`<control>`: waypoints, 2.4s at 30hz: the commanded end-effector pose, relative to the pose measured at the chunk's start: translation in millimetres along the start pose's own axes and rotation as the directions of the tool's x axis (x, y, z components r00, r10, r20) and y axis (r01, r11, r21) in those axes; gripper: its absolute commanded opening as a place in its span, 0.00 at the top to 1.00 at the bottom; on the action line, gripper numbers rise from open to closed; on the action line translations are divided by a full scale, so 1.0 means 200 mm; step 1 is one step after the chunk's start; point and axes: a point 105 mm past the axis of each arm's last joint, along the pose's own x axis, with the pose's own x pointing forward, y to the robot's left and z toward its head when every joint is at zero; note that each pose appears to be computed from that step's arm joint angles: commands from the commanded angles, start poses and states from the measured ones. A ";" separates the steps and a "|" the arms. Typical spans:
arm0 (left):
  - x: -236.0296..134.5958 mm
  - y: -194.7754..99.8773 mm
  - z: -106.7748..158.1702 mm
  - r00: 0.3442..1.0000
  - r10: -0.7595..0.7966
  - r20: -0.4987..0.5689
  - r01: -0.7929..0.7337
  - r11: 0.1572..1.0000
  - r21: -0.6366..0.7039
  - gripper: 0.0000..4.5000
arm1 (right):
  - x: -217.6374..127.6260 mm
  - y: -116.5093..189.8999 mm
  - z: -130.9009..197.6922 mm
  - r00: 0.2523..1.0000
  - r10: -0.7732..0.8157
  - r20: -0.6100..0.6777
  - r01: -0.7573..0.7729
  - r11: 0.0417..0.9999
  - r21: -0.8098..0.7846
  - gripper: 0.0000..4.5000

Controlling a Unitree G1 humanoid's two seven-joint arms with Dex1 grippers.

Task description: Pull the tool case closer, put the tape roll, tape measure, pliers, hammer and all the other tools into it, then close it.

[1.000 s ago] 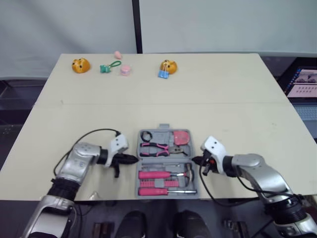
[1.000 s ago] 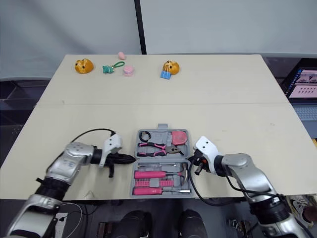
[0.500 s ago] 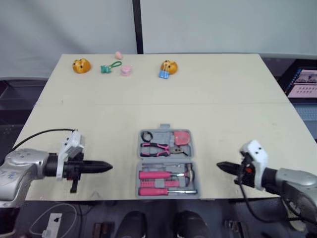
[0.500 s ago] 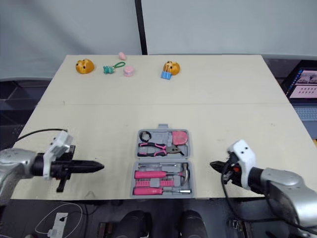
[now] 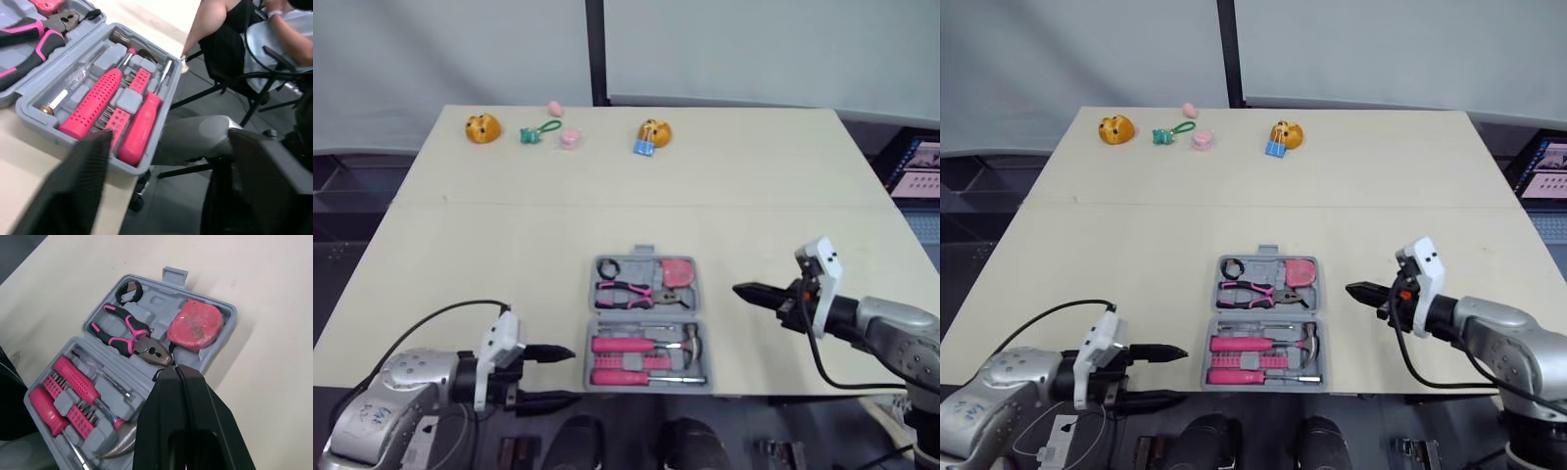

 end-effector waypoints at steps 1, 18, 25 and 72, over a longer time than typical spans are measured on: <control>0.02 -0.02 0.00 1.000 -0.007 0.008 0.007 1.000 0.009 0.19 | 0.00 -0.04 0.06 0.999 -0.023 0.024 0.024 0.999 -0.027 1.00; 0.14 0.07 -0.14 0.999 0.015 -0.034 -0.015 1.000 0.024 1.00 | 0.28 -0.15 0.10 0.999 0.045 0.000 -0.043 0.960 0.277 0.00; 0.18 0.07 -0.18 0.998 -0.001 -0.069 0.002 1.000 0.024 1.00 | 0.39 -0.20 0.12 0.998 0.056 -0.020 -0.043 0.915 0.400 0.00; 0.24 0.15 -0.24 0.989 0.106 -0.106 -0.112 0.992 -0.057 1.00 | 0.59 -0.23 -0.01 0.994 0.085 -0.071 -0.036 0.855 0.518 0.00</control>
